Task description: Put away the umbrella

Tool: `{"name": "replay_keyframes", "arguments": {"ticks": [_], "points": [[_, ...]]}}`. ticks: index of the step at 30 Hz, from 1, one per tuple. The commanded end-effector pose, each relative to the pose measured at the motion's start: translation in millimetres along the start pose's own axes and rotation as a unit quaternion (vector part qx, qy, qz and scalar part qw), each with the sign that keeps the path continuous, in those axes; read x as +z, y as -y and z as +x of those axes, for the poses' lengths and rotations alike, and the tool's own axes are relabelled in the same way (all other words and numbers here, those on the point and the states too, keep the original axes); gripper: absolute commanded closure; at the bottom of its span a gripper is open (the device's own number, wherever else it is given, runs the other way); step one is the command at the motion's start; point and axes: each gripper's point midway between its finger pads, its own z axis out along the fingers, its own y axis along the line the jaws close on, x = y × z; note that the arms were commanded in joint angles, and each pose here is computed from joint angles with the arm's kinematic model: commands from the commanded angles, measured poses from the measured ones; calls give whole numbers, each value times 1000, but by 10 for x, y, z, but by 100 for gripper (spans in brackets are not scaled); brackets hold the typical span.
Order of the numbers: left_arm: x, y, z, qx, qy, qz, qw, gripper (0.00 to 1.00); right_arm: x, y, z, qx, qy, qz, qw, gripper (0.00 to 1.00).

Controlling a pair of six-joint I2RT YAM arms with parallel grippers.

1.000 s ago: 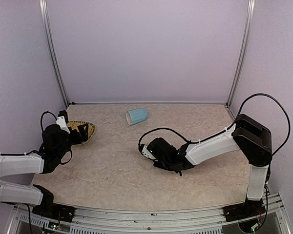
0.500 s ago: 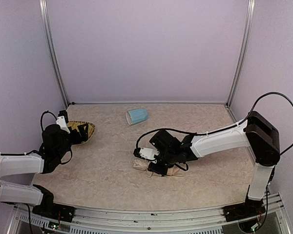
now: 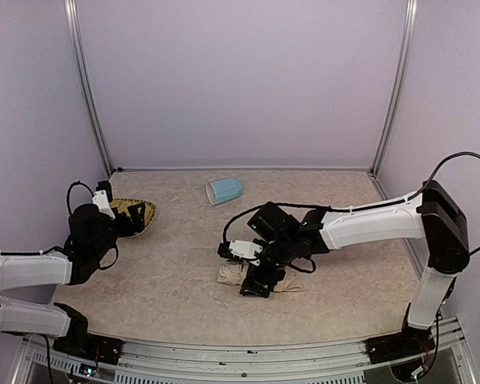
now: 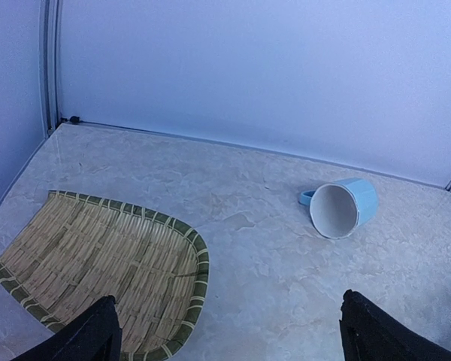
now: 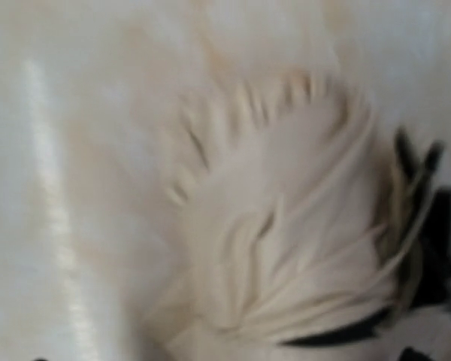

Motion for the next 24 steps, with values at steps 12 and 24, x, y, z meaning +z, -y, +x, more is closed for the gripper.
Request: {"name": "replay_keyframes", "arguments": {"ticks": [12,24], "points": [[-43,-308,-192,27,18,-89,996,1,-2373,2298,942,347,314,276,839,0],[-120,-828,-222,70,36,-215,973,1,-2928,2216,2929,501,315,538,601,0]]}}
